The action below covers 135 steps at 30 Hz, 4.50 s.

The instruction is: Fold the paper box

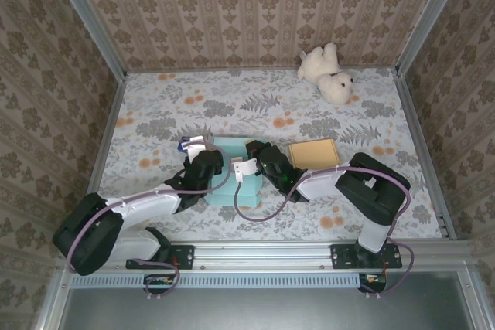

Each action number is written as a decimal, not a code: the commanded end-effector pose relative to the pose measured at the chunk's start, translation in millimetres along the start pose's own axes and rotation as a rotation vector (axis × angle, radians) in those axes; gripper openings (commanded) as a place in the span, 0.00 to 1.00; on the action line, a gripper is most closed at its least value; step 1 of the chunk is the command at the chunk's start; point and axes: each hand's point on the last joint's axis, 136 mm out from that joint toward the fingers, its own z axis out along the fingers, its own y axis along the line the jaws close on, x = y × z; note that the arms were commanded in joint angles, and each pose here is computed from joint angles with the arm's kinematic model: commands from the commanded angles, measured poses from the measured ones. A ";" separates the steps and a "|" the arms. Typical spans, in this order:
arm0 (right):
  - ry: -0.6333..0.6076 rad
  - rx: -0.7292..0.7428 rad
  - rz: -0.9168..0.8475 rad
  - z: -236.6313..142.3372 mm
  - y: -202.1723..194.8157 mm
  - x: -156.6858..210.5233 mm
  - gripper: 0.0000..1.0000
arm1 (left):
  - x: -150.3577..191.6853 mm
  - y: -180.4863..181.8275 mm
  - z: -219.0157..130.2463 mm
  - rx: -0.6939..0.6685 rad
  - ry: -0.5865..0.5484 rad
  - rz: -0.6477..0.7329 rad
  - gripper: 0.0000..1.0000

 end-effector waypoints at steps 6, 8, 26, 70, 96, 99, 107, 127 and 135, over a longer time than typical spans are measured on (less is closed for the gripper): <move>0.091 -0.107 -0.025 3.4 30.3 21.6 0.00 | -12.2 -2.0 -10.9 0.164 -0.004 0.097 0.59; 0.092 -0.114 -0.024 3.4 31.6 21.7 0.00 | -16.1 3.3 -19.2 0.207 -0.029 0.067 0.59; 0.087 -0.110 -0.010 1.4 27.4 21.0 0.00 | -13.5 -14.4 -6.7 0.335 -0.068 0.104 0.66; 0.009 -0.139 0.131 -10.6 13.3 4.2 0.18 | -11.3 -28.7 37.7 0.129 -0.093 0.186 0.00; 0.048 -0.060 1.542 -110.4 -76.3 36.9 0.45 | -11.7 -43.8 17.8 0.137 -0.123 0.231 0.00; 0.085 -0.088 1.657 -97.4 -77.1 31.5 0.48 | -10.6 -45.6 16.9 0.128 -0.125 0.246 0.00; 0.118 -0.136 1.881 -61.5 -67.0 16.0 0.55 | -9.6 -46.6 14.9 0.111 -0.139 0.262 0.00; 0.376 -0.078 2.042 -23.5 -15.7 40.6 0.60 | -5.1 -52.2 15.7 0.107 -0.142 0.281 0.00; 0.389 -0.106 2.053 -19.4 -2.3 39.9 0.61 | -4.1 -55.3 15.9 0.106 -0.142 0.286 0.00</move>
